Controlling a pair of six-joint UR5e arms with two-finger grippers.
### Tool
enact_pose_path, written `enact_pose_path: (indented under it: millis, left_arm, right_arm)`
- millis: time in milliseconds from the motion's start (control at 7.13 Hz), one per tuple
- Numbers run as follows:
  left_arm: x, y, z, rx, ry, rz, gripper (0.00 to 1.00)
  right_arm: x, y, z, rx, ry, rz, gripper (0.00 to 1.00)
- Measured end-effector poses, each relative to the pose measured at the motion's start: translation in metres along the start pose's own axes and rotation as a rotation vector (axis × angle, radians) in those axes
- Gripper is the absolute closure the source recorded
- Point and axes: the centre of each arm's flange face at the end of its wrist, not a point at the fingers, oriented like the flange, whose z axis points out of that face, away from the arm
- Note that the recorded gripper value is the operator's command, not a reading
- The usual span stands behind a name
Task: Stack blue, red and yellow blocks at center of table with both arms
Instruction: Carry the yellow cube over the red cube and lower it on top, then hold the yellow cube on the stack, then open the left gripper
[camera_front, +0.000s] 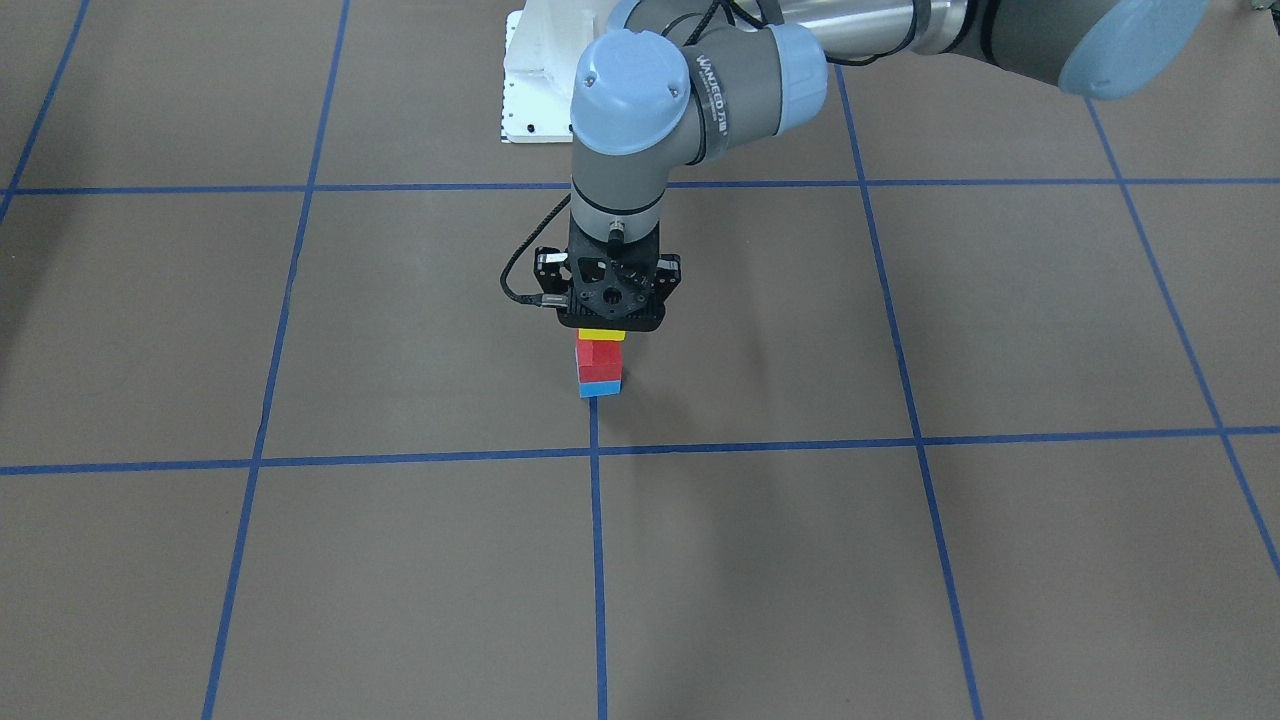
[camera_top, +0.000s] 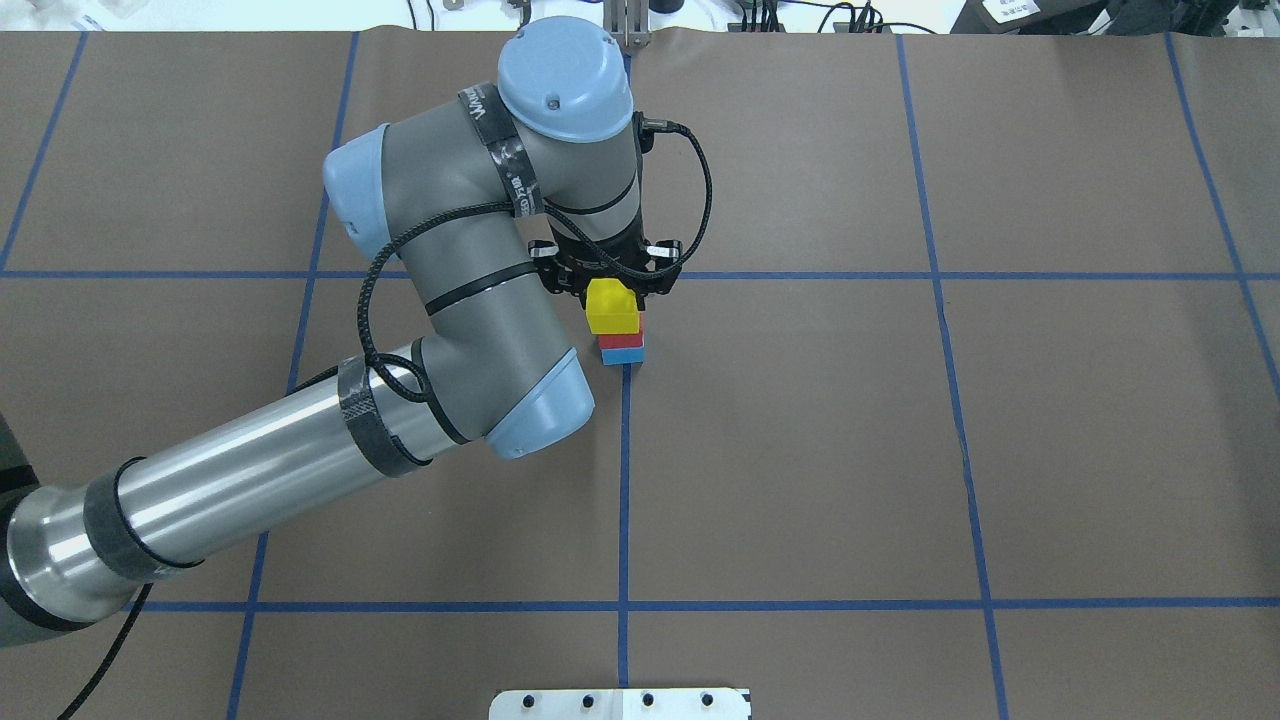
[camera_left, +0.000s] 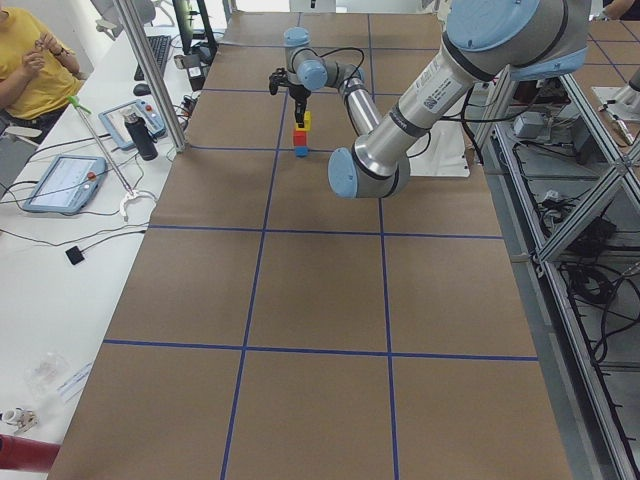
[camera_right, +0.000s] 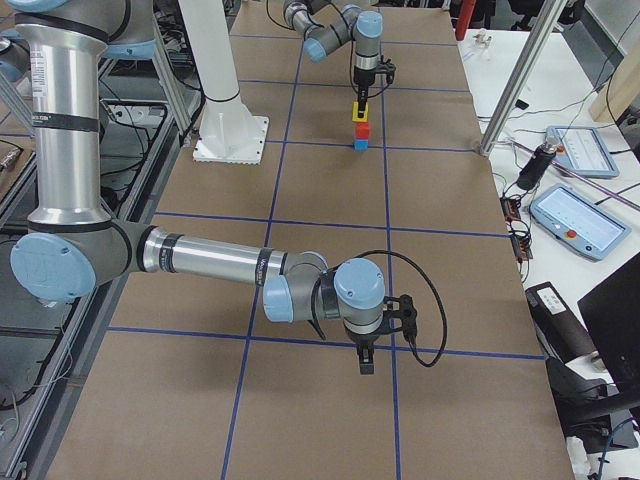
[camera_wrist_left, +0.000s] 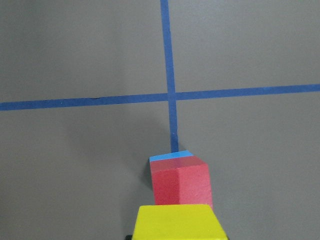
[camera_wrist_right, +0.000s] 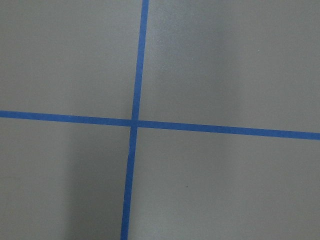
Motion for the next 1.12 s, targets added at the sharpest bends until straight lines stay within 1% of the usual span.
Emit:
enact_pose_path:
  millis: [140, 421, 561, 701, 842, 1122]
  left_arm:
    - [0.005, -0.005, 0.005, -0.001, -0.011, -0.017, 0.97]
    - [0.008, -0.009, 0.011, -0.005, -0.023, -0.031, 0.86]
    - [0.007, -0.011, 0.014, -0.007, -0.028, -0.034, 0.77]
    - [0.006, -0.011, 0.016, -0.009, -0.032, -0.036, 0.64]
    - [0.005, -0.012, 0.018, -0.011, -0.036, -0.038, 0.55]
    - [0.004, -0.014, 0.022, -0.014, -0.042, -0.041, 0.53]
  right_arm:
    - [0.0, 0.0, 0.0, 0.0, 0.0, 0.0, 0.0]
    - [-0.001, -0.001, 0.0, 0.0, -0.002, 0.0, 0.0]
    - [-0.001, -0.001, 0.0, 0.001, -0.002, 0.0, 0.0]
    - [-0.001, -0.001, 0.0, 0.001, -0.002, 0.001, 0.0]
    - [-0.001, -0.001, 0.0, 0.001, -0.002, 0.001, 0.0]
    - [-0.001, -0.001, 0.0, 0.001, -0.002, 0.001, 0.0]
